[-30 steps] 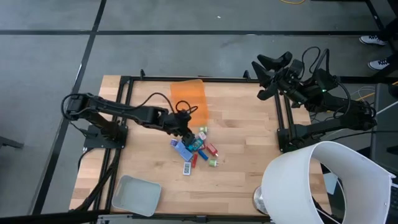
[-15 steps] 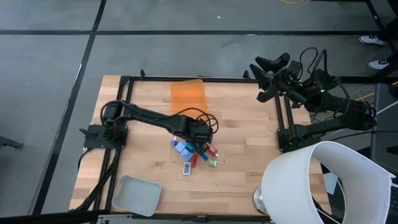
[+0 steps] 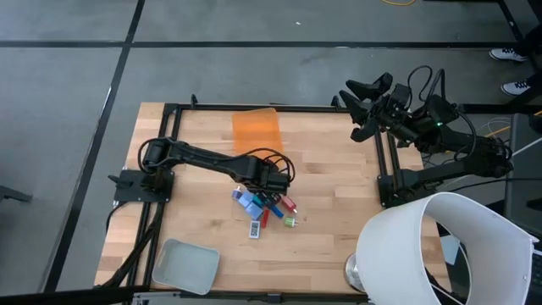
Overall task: Pick & Place Office items
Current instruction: Put the top light blue charger adapter into the orange bin
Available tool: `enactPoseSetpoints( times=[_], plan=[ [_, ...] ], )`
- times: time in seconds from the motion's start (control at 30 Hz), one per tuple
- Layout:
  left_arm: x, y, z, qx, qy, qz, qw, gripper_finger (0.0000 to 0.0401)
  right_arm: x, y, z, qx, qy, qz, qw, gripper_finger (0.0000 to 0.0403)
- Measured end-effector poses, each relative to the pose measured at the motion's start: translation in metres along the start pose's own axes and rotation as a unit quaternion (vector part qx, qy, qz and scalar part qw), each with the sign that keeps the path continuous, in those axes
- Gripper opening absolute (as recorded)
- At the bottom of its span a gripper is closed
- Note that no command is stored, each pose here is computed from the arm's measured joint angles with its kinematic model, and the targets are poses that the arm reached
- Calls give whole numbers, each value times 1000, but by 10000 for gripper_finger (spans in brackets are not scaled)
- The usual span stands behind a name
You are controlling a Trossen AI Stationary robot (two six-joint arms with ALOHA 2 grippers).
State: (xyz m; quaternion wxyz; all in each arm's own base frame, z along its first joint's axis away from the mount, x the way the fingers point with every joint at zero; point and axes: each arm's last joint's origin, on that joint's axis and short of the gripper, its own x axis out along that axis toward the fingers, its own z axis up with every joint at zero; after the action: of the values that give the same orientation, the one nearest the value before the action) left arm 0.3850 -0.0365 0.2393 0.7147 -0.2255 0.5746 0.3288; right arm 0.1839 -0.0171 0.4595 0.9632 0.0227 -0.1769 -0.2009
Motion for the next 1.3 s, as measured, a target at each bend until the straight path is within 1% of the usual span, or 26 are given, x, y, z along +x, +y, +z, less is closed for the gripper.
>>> enactPoseSetpoints(
  times=[0.17, 0.3, 0.4, 0.6, 0.8, 1.0, 1.13, 1.2, 1.3],
  plan=[
    [3, 0, 2, 3, -8, 5, 1000, 219, 0, 0, -1, 4, 2, 0, 1000, 183],
    [15, 2, 2, -2, 4, -5, 1000, 229, 0, 0, 0, 16, 2, 1, 1000, 183],
    [21, 2, -1, -4, 8, -9, 1000, 239, 0, 1, -1, 30, 3, 12, 999, 183],
    [32, 4, -4, 5, 11, -7, 1000, 248, 0, 1, -1, 29, 4, 13, 999, 183],
    [44, 2, -5, 10, 18, -8, 1000, 249, 0, 1, -1, 29, 4, 13, 999, 183],
    [58, -4, 3, 1, 4, -23, 1000, 249, 0, 0, -1, 29, 3, 7, 1000, 183],
    [72, -4, 3, 0, 19, -9, 1000, 247, 0, 0, -1, 29, 4, 7, 1000, 183],
    [77, -4, 5, -2, 30, -12, 999, 240, 0, 0, -1, 29, 4, 7, 1000, 183],
    [93, -6, -1, 2, 67, -9, 998, 226, 0, 0, -1, 29, 5, 7, 1000, 183]
  ],
)
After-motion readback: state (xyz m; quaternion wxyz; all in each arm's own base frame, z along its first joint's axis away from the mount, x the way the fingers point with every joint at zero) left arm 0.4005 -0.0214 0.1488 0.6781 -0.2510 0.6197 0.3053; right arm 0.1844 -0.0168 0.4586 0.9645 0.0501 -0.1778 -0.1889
